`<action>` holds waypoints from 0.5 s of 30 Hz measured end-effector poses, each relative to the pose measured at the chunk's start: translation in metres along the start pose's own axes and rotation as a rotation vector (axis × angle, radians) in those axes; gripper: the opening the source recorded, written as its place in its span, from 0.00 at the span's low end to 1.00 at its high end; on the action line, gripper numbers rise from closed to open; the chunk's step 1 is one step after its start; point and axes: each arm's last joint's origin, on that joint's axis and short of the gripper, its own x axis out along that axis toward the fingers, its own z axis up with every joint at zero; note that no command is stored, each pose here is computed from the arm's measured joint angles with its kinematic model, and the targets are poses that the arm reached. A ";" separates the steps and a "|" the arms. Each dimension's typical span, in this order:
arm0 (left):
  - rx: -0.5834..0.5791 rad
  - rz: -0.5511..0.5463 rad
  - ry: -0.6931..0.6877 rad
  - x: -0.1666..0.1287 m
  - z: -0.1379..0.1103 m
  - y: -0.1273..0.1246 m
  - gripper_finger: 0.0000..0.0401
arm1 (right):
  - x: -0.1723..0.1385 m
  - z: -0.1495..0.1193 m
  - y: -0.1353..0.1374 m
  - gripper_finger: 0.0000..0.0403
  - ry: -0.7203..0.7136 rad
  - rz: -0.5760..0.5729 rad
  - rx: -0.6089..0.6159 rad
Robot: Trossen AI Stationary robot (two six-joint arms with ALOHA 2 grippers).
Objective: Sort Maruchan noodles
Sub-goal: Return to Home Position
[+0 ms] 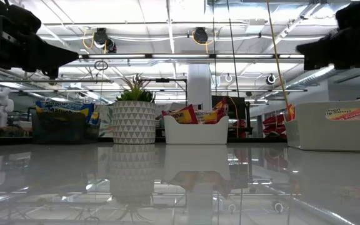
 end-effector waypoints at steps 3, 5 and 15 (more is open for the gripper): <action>-0.011 -0.001 0.000 0.000 0.000 0.000 0.01 | 0.000 -0.002 -0.003 0.00 0.030 -0.092 0.029; -0.003 0.009 0.000 0.000 0.000 0.000 0.01 | 0.000 -0.002 -0.002 0.00 0.028 -0.086 0.039; 0.012 0.072 -0.006 0.000 0.001 0.002 0.01 | 0.000 -0.002 -0.002 0.00 0.038 -0.119 0.027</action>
